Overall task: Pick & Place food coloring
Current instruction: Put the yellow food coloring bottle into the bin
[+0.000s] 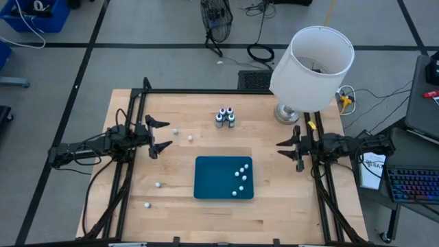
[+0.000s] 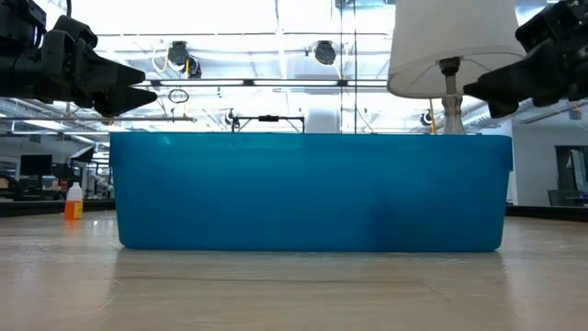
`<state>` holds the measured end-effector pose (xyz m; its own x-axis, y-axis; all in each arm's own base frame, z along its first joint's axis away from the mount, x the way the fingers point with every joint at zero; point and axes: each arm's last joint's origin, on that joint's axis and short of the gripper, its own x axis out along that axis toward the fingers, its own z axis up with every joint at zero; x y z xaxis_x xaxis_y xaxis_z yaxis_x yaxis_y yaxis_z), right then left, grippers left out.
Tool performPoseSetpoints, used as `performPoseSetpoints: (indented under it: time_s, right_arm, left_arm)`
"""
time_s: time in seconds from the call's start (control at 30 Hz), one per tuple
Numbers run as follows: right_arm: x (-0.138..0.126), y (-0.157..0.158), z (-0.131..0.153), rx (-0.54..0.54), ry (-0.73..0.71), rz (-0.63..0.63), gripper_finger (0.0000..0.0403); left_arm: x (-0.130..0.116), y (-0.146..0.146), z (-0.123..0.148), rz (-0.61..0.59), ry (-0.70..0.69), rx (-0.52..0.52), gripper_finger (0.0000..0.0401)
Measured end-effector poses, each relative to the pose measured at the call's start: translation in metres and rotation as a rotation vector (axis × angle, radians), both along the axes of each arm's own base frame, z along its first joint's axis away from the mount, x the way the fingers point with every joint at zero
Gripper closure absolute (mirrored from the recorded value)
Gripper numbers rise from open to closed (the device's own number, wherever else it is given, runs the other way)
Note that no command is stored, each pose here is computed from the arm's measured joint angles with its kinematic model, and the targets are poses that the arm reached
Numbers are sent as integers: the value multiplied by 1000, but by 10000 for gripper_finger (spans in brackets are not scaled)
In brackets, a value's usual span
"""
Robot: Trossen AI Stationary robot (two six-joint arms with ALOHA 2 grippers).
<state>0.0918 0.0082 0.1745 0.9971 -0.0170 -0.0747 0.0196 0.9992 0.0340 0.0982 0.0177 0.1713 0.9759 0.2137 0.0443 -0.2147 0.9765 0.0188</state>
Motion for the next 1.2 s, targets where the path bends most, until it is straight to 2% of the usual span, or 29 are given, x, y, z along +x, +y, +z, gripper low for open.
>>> performPoseSetpoints:
  time_s: [0.43,0.57,0.73,0.9,1.03,1.1,1.2]
  right_arm:
    - [5,1,-9,26,-31,1,289]
    - [5,1,-3,41,-97,1,289]
    - [4,1,4,44,-169,-2,289]
    - [4,1,4,45,-176,-2,289]
    - [4,1,4,46,-179,-2,289]
    - [4,1,5,46,-179,-2,289]
    - [4,1,5,46,-180,-2,289]
  left_arm:
    - [0,0,3,0,-29,4,2]
    - [-1,0,7,-1,-68,6,2]
    - [-1,0,8,-8,-115,-115,2]
    - [-1,0,8,-18,-108,-109,2]
    - [0,-1,7,-64,-124,-252,2]
    - [0,-2,6,-74,-119,-288,2]
    - [-1,1,6,13,-149,-347,2]
